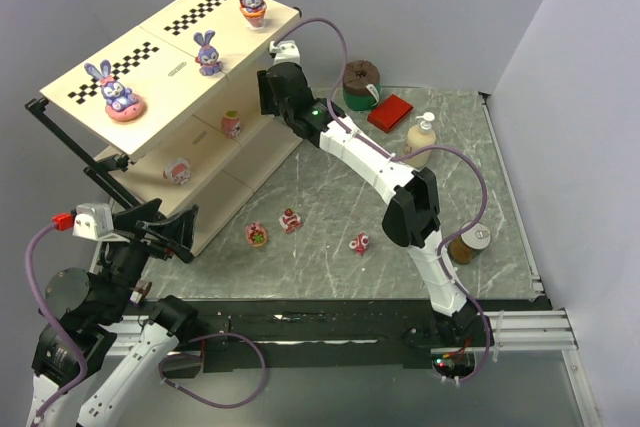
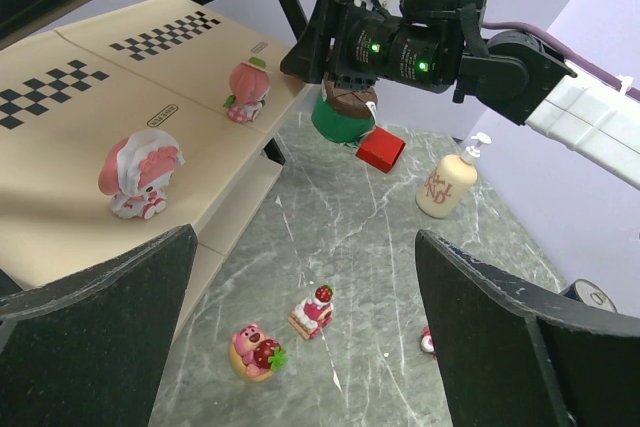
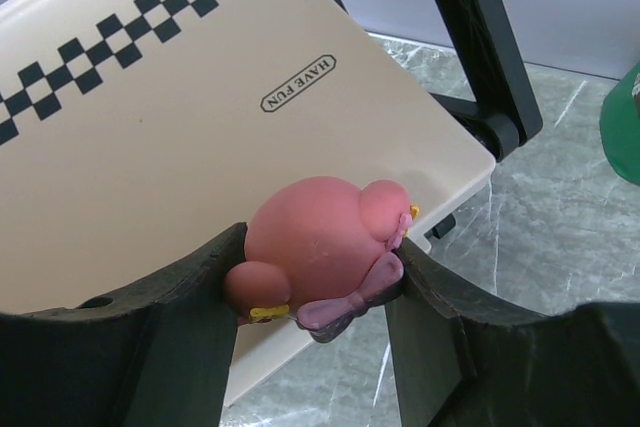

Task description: Place and organize the plastic toys onto the shelf

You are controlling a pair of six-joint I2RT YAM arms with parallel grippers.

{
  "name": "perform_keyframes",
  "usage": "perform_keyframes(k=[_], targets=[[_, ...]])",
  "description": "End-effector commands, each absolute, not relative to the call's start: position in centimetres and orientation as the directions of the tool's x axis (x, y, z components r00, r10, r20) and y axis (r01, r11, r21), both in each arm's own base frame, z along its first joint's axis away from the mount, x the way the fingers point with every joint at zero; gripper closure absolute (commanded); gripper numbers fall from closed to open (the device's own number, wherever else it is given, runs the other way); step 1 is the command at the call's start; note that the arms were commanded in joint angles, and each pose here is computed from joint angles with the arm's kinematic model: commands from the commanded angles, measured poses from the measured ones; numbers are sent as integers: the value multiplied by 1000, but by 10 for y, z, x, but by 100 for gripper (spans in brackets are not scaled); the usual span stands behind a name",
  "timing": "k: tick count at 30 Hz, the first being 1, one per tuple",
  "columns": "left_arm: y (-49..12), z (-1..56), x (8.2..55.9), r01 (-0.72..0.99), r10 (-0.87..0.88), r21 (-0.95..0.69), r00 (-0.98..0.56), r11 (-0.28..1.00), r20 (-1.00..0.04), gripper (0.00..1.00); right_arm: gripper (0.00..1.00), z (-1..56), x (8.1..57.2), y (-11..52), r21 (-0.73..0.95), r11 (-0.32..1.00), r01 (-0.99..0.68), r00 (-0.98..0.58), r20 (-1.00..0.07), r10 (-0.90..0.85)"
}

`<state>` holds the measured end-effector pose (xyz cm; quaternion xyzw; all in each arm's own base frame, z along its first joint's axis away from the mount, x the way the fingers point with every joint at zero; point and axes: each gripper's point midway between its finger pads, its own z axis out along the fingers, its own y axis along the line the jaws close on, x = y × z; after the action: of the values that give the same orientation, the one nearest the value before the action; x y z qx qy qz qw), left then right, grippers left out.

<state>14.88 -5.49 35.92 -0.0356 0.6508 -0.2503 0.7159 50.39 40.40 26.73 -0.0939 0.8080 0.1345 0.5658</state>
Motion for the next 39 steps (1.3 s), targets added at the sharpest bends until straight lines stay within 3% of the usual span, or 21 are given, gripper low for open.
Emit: perform_keyframes(k=[1, 15, 30, 36, 39], targets=[[-53, 370, 148, 318, -419, -381, 59, 868, -906, 3, 67, 279, 506, 406, 99, 949, -299, -310, -951, 2], [-52, 369, 148, 312, -422, -385, 61, 869, -904, 4, 34, 278, 508, 405, 106, 950, -294, -306, -952, 12], [-47, 371, 145, 302, -416, -377, 75, 876, -906, 4, 30, 287, 508, 405, 121, 948, -294, -279, -960, 36], [-47, 373, 143, 304, -417, -378, 74, 875, -906, 4, 16, 298, 500, 400, 135, 943, -304, -265, -963, 52], [-46, 375, 141, 307, -421, -380, 78, 872, -904, 3, 2, 307, 492, 395, 118, 945, -304, -229, -972, 48]])
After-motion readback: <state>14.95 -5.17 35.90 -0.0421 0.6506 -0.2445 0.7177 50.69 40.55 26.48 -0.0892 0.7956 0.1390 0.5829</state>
